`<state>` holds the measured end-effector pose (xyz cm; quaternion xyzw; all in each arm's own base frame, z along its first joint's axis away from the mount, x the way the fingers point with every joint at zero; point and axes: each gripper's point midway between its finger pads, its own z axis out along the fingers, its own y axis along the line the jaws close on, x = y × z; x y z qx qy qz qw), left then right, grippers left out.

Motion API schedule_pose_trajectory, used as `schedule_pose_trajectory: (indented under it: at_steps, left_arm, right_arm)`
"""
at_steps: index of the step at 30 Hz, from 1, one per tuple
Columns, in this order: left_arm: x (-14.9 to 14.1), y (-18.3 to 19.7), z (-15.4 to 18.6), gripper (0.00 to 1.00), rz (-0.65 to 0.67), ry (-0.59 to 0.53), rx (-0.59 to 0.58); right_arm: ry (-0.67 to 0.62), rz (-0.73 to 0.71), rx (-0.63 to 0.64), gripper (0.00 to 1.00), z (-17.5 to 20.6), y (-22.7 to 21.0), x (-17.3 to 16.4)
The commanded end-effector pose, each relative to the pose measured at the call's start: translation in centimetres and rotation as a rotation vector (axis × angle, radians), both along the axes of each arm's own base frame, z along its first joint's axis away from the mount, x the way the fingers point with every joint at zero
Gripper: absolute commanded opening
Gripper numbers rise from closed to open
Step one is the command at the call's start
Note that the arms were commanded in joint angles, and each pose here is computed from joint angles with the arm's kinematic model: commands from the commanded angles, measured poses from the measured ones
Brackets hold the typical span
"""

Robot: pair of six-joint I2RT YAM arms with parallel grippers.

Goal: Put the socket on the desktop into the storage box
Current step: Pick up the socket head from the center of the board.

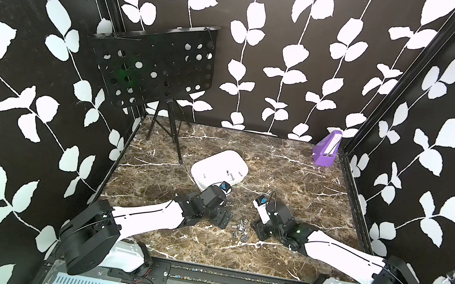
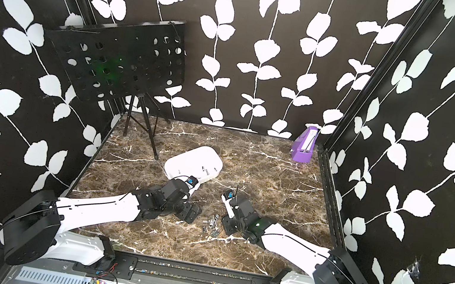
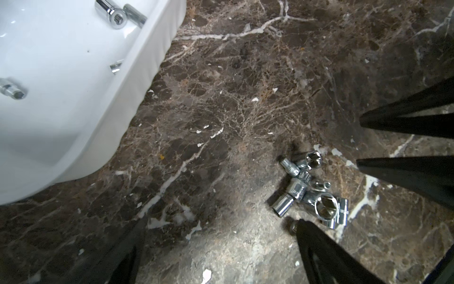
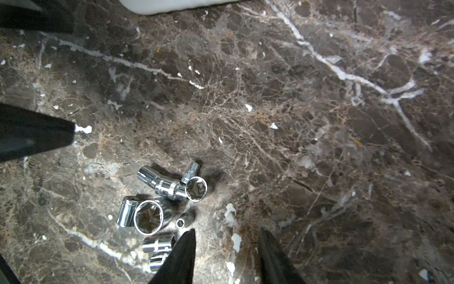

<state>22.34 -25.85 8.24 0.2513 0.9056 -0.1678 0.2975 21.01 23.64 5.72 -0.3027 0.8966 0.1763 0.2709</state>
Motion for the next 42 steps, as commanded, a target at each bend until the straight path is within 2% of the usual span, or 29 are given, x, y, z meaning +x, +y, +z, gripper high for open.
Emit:
schedule_pose_trajectory:
  at_steps: [1,42]
  left_arm:
    - [0.4,0.2,1.1,0.96,0.02,-0.022,-0.009]
    - [0.7,0.9,1.7,0.97,0.048,-0.05,-0.001]
  right_arm:
    - [-0.037,0.03,0.039,0.44,1.6,1.9,1.0]
    - [0.03,0.086,-0.01,0.37,-0.7,4.3,1.3]
